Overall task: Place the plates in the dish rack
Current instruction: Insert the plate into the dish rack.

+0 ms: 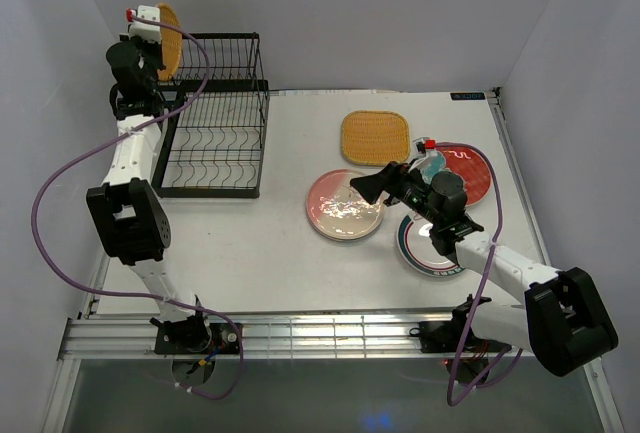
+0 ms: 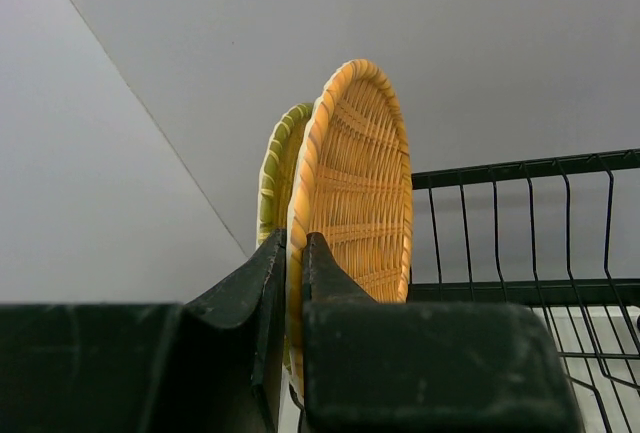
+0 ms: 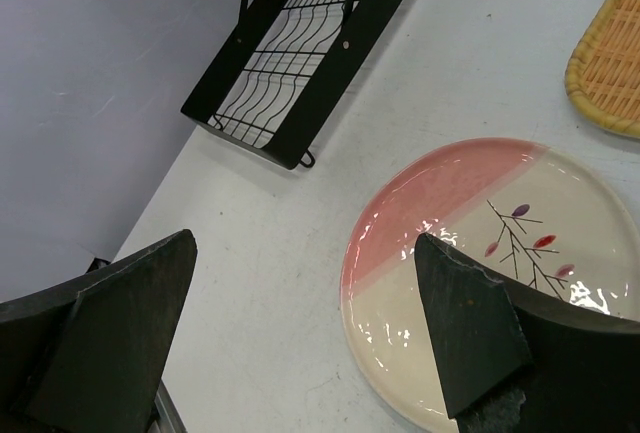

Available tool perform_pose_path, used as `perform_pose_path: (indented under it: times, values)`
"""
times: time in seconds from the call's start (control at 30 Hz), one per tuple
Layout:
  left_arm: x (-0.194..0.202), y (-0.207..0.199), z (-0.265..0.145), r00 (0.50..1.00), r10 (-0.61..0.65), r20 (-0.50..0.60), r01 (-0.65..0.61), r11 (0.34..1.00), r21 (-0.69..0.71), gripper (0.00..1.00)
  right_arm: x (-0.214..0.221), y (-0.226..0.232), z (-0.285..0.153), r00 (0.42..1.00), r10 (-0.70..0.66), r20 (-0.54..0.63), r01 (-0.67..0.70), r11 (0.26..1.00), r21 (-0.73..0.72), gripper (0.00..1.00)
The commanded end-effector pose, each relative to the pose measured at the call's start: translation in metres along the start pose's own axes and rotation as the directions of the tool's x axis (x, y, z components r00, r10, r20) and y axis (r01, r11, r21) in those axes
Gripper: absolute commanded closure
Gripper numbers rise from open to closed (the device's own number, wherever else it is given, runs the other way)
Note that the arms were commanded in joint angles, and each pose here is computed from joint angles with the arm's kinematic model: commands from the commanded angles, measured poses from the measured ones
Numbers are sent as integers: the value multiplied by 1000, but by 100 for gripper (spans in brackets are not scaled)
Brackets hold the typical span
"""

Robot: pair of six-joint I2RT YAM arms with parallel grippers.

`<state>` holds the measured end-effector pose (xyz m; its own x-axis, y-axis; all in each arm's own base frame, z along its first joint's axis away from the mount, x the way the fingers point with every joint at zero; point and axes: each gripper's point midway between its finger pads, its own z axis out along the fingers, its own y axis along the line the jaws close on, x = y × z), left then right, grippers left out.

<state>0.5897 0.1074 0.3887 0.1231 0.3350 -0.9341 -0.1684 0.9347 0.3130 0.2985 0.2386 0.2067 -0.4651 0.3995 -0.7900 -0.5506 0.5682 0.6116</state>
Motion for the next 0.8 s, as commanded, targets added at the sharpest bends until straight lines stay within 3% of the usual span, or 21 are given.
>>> perform_pose_path:
  times: [0.0, 0.77]
  values:
    - [-35, 12, -4, 995, 6, 97, -4, 1000, -23, 100, -11, 8, 4, 999, -30, 26, 31, 999, -27, 5]
    - [-9, 6, 2, 999, 18, 52, -17, 1000, -19, 100, -9, 7, 5, 999, -29, 20, 29, 999, -29, 5]
